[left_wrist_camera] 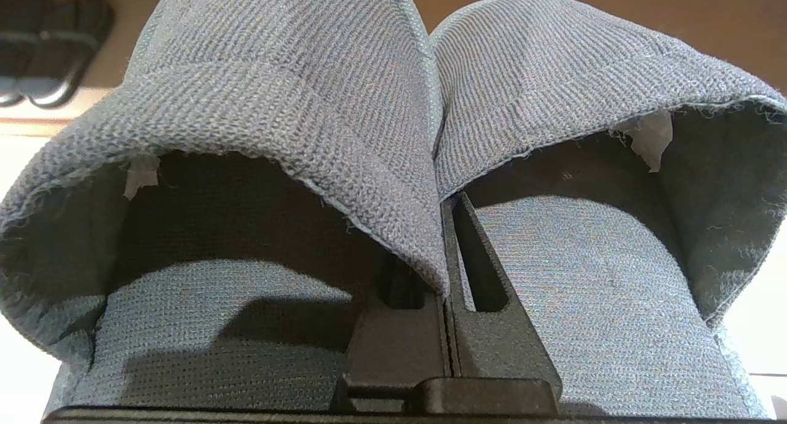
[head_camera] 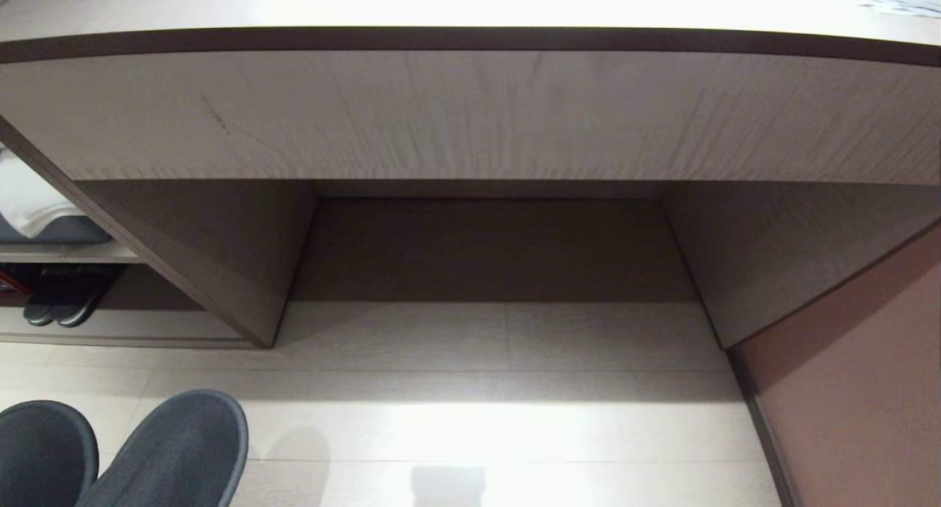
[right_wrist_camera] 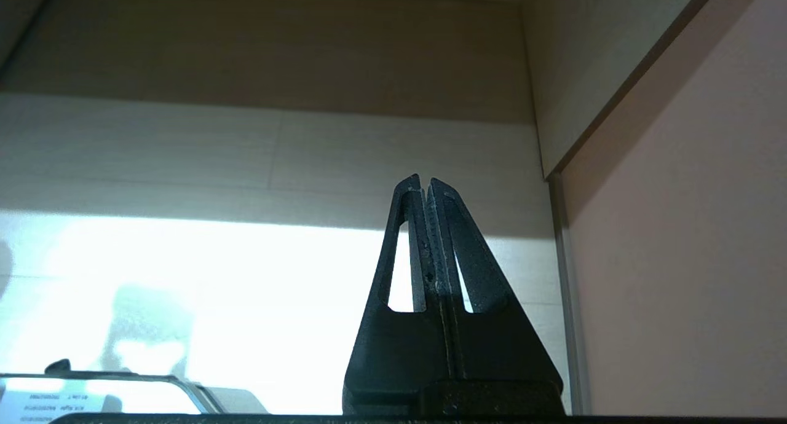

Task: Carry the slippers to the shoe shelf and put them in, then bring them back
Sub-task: Place the slippers on the floor

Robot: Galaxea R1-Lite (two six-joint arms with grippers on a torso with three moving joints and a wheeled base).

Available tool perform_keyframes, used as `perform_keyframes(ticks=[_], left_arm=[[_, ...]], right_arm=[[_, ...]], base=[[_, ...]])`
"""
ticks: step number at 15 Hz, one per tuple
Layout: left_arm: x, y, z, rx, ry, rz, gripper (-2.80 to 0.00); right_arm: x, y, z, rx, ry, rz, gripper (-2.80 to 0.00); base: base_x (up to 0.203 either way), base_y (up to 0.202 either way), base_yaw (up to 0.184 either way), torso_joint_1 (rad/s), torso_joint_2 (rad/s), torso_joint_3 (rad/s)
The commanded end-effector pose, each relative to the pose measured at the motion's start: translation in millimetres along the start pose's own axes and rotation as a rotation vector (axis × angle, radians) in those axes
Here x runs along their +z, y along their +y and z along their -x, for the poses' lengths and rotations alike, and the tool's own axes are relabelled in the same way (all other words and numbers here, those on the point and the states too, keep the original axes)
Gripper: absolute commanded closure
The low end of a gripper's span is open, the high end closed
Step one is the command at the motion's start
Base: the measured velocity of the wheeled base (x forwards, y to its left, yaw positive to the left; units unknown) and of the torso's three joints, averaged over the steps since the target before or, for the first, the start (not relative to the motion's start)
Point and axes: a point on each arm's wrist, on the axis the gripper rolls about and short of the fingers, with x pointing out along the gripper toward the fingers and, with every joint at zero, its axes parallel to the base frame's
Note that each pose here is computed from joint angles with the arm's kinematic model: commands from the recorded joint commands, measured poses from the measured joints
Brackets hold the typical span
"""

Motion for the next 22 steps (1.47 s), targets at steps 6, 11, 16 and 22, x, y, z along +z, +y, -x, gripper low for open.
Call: perform_keyframes(ticks=[6,11,16,22], left_arm=[[0.0,0.0,0.0,0.000,0.000,0.000,0.00],[0.0,0.0,0.0,0.000,0.000,0.000,0.00],[0.0,0.0,-0.1,0.000,0.001,0.000,0.00],[0.0,0.0,0.0,0.000,0.000,0.000,0.00]], right_arm=[[-11.9,0.2,-0.2,0.000,0.000,0.001,0.00],[-11.9,0.2,-0.2,0.000,0.000,0.001,0.00],[-11.9,0.2,-0.2,0.000,0.000,0.001,0.00],[-11.9,0.2,-0.2,0.000,0.000,0.001,0.00]], base=[[0.000,0.000,0.000,0.004,0.00,-0.197],[0.000,0.000,0.000,0.001,0.00,-0.197],[0.000,0.000,0.000,0.002,0.00,-0.199],[0.000,0.000,0.000,0.003,0.00,-0.196]])
